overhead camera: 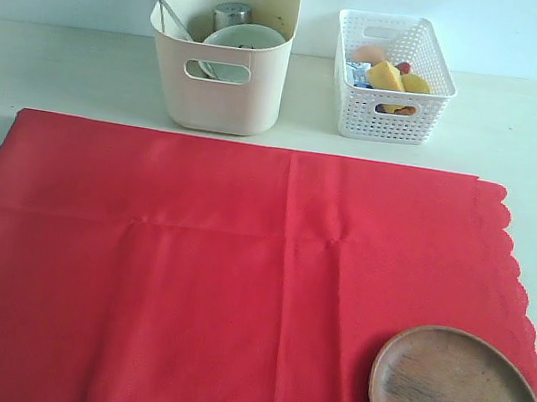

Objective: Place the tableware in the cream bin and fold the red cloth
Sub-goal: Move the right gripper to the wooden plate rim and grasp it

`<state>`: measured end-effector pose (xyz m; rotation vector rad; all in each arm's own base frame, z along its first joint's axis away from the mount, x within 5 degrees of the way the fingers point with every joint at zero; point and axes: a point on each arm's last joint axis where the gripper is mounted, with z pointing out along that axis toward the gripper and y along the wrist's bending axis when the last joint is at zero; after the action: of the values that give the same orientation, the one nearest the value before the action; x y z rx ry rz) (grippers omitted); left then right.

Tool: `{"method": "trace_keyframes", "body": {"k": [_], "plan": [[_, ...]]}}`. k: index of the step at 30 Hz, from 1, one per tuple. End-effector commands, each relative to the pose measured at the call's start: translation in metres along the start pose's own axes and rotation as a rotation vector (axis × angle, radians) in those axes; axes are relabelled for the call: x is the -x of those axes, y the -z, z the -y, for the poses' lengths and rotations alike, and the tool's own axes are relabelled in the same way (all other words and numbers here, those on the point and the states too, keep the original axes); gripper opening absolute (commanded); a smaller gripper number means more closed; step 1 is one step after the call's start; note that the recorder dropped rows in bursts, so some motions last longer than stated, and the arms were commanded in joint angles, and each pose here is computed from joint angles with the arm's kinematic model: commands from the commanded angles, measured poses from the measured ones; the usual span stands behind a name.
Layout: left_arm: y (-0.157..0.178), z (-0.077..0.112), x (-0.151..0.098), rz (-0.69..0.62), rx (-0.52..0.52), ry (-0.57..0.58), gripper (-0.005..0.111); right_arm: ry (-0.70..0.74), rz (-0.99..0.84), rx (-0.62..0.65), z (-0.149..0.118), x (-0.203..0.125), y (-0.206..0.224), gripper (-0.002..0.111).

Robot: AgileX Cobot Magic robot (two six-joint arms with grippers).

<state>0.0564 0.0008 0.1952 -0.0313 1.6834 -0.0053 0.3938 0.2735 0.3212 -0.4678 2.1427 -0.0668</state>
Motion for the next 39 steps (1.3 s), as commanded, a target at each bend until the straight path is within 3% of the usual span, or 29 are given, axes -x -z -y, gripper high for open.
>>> {"method": "trace_keyframes", "body": {"k": [1, 25, 33, 36, 39], "plan": [[0.000, 0.000, 0.000, 0.003, -0.006, -0.001, 0.002, -0.021, -0.065, -0.019, 0.010, -0.005, 0.019, 0.000], [0.000, 0.000, 0.000, 0.003, -0.006, -0.001, 0.002, -0.049, -0.183, -0.041, 0.072, -0.111, 0.142, 0.000], [0.000, 0.000, 0.000, 0.003, -0.006, -0.001, 0.002, 0.051, -0.412, -0.176, 0.088, -0.177, 0.139, 0.000], [0.000, 0.000, 0.000, 0.003, -0.006, -0.001, 0.002, -0.002, -0.499, -0.199, 0.102, -0.204, 0.134, 0.000], [0.000, 0.000, 0.000, 0.003, -0.006, -0.001, 0.002, -0.062, -0.573, -0.137, 0.109, -0.229, 0.130, 0.000]]}}
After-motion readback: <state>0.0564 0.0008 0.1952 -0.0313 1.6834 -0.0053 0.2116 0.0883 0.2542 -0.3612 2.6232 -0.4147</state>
